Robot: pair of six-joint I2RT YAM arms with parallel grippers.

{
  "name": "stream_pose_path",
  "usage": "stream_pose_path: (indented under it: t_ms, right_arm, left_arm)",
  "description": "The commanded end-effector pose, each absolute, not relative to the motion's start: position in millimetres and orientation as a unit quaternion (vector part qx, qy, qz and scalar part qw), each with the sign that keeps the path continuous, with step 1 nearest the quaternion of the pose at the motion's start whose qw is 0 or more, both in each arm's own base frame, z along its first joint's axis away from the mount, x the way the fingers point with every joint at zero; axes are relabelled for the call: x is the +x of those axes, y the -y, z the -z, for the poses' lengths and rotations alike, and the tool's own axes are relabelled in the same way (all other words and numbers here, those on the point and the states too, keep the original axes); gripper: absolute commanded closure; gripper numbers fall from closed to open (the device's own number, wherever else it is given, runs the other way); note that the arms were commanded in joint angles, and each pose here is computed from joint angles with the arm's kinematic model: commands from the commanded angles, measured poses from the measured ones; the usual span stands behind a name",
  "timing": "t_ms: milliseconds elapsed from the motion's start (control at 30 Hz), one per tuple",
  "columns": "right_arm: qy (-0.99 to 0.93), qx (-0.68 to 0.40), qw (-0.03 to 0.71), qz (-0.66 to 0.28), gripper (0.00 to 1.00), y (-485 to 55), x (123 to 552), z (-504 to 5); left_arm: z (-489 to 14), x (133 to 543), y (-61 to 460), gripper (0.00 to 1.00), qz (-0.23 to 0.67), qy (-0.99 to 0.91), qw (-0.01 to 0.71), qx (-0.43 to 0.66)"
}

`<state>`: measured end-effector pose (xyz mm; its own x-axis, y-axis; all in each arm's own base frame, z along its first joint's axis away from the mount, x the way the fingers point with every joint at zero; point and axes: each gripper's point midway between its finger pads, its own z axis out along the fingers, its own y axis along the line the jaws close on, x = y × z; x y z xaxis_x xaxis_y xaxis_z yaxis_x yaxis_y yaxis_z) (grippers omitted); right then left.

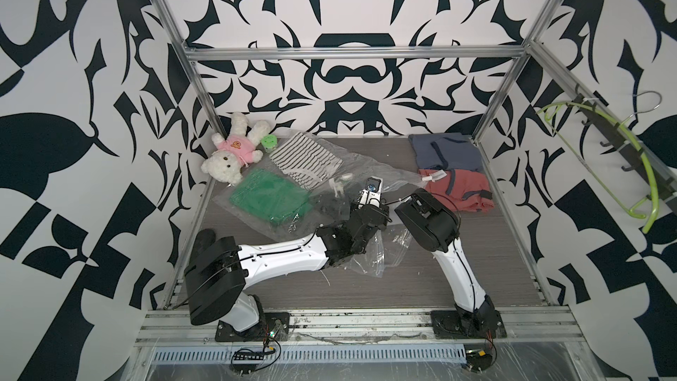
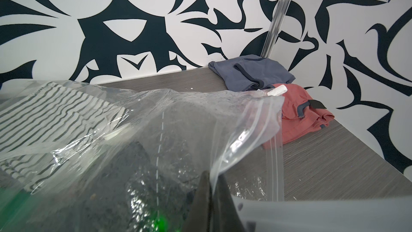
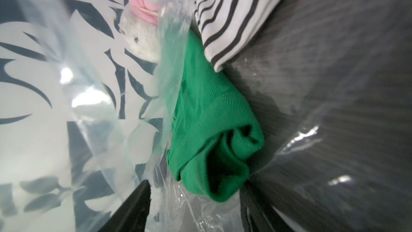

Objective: Take the tank top out of the vacuum bag
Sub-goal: Take out the tank top from the vacuum bag.

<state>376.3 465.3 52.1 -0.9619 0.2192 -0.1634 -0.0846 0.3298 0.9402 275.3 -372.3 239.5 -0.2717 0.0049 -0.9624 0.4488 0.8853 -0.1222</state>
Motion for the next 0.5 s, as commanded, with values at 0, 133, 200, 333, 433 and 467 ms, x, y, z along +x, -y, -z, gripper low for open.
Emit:
stream_pose_path:
  t_ms: [0,133,200,333,433,467]
  right_arm:
    - [-0.845,0.043,0.107,-0.523,0.34,-473.2,360.1,-11.8]
    - [-0.843,0.049,0.105,-0.525,0.34,-482.1,361.8,-8.2]
    - [-0.84,0.053,0.108,-0.528,0.34,-484.4,364.6,-9.0]
    - [-0.818,0.055,0.116,-0.56,0.34,-490.1,368.6,-20.0]
    - [-0.809,0.054,0.123,-0.572,0.39,-488.3,367.4,-23.1]
    - [-0.803,0.053,0.127,-0.579,0.4,-487.7,366.6,-25.2]
  left_arm:
    - [-259.4,270.1,380.3,1.0,0.221,-0.76,0.594,0.143]
    - [-259.3,267.9,382.8,1.0,0.227,-0.759,0.592,0.147]
    - [-260.5,266.5,383.7,1.0,0.231,-0.757,0.593,0.147]
    - [-260.5,264.7,384.9,1.0,0.234,-0.756,0.592,0.149]
    - [-261.8,264.3,383.1,1.0,0.236,-0.756,0.593,0.146]
    - [-261.8,263.7,382.7,1.0,0.237,-0.756,0.593,0.146]
